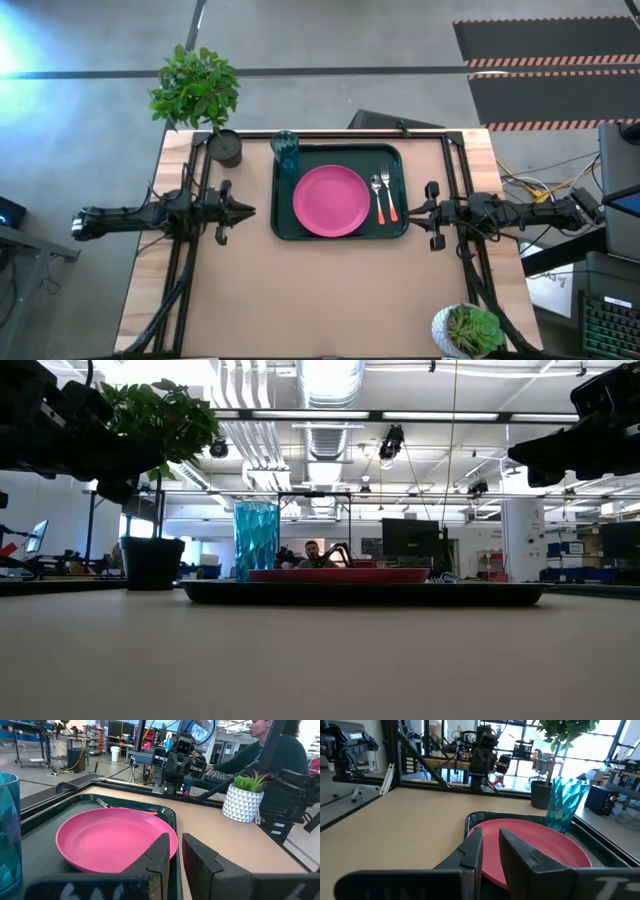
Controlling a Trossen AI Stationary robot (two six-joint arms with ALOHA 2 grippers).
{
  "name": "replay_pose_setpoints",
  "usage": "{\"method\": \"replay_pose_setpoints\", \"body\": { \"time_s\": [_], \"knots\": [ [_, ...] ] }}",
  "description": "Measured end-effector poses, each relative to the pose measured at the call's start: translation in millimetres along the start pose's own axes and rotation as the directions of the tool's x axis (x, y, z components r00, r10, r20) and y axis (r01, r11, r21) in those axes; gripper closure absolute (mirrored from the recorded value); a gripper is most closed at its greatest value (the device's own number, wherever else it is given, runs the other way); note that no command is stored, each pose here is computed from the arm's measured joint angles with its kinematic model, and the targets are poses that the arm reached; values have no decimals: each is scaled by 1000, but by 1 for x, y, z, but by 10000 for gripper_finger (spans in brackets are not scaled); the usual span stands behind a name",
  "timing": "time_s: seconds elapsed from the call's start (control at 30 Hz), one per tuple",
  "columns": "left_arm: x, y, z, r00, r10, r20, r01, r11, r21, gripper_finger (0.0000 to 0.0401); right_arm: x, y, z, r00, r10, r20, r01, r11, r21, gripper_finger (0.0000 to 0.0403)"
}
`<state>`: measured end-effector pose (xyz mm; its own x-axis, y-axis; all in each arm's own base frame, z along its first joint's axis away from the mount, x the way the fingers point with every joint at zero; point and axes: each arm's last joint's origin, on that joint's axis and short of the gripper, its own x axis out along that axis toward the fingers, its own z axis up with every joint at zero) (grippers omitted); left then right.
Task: Pick and place plate/cup/fork/spoon on tray
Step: Return to Home Position
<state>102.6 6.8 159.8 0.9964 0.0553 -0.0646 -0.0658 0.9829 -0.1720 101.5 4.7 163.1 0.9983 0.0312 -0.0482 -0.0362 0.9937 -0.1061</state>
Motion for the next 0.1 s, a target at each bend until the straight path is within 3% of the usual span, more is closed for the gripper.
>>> {"method": "replay_pose_setpoints", "body": {
  "time_s": [0.1],
  "knots": [
    [0,0,0,1000,0,0,0,1000,0,367,0,0,0,1000,0,0,0,1000,0,351]
  ]
}}
